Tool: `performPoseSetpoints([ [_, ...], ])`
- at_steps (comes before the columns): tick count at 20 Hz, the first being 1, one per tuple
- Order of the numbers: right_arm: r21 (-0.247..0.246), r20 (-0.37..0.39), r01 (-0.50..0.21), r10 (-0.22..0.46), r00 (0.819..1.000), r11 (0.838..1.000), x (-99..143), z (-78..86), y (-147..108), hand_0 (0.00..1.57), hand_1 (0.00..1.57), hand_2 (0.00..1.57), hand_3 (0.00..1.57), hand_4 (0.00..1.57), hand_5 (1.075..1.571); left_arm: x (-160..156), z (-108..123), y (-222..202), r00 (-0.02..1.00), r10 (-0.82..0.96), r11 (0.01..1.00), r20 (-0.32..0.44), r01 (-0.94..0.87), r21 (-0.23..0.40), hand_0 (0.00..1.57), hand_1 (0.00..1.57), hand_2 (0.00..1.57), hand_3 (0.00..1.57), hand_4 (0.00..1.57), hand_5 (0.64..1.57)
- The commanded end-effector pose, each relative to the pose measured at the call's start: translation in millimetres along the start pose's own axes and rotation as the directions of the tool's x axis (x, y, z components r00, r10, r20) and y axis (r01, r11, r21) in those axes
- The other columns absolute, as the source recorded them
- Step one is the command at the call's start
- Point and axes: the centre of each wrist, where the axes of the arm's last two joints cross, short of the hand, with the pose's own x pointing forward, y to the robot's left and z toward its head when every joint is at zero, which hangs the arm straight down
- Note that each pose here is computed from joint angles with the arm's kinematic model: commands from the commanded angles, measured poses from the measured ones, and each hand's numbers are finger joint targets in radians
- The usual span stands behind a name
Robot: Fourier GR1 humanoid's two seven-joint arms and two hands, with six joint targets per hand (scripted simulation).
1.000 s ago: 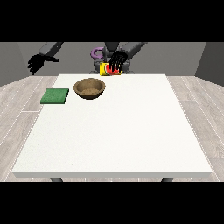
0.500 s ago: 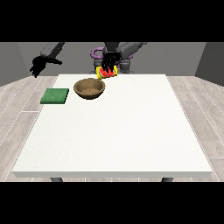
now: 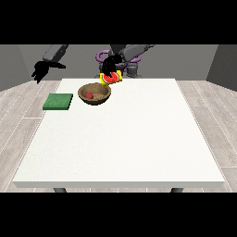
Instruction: Pick the cup and pour the ball into the bowl, then pick the bowl and place it on the pad
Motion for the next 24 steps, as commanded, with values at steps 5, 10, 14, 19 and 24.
performPoseSetpoints([
  [5, 0.042, 0.002, 0.006, -0.006, 1.0, 0.999, 7.9, -19.0, 15.9, 0.0, 0.0, 0.0, 0.2, 0.0, 1.515, 13.4, -19.3, 33.6, 0.946, -0.318, 0.948, 0.062, 0.318, 0.008, 1.56, 1.56, 1.57, 1.57, 1.2, 1.451],
  [10, -0.002, -0.003, 0.021, -0.021, 1.0, 1.0, -4.6, 8.8, -10.0, 0.0, 0.0, 0.0, 0.14, 0.0, 1.52, -6.1, -30.7, 39.9, 0.949, -0.3, 0.953, 0.096, 0.303, -0.009, 1.53, 1.53, 1.57, 1.57, 1.21, 1.457],
  [14, -0.011, -0.137, 0.064, -0.065, 0.988, 0.998, -17.8, 23.6, -20.8, 0.0, 0.0, 0.0, 0.0, 0.43, 1.555, -5.2, -25.5, 52.1, 0.955, -0.268, 0.963, 0.123, 0.268, 0.017, 1.52, 1.52, 1.57, 1.57, 1.2, 1.462],
  [19, -0.043, -0.112, 0.073, -0.078, 0.991, 0.996, -21.9, 20.8, -7.7, 0.0, 0.0, 0.0, 0.0, 0.47, 1.558, -62.2, -20.6, 50.9, 0.969, 0.202, 0.971, -0.142, -0.18, 0.154, 0.15, 0.15, 1.57, 1.57, 1.0, 1.545],
  [24, -0.106, -0.114, 0.043, -0.055, 0.992, 0.993, -16.3, 25.8, -21.2, 0.0, 0.0, 0.0, 0.0, 0.48, 1.561, -138.1, 5.3, 32.5, 0.85, 0.458, 0.88, -0.259, -0.393, 0.265, 0.37, 0.37, 1.57, 1.57, 0.86, 1.568],
])
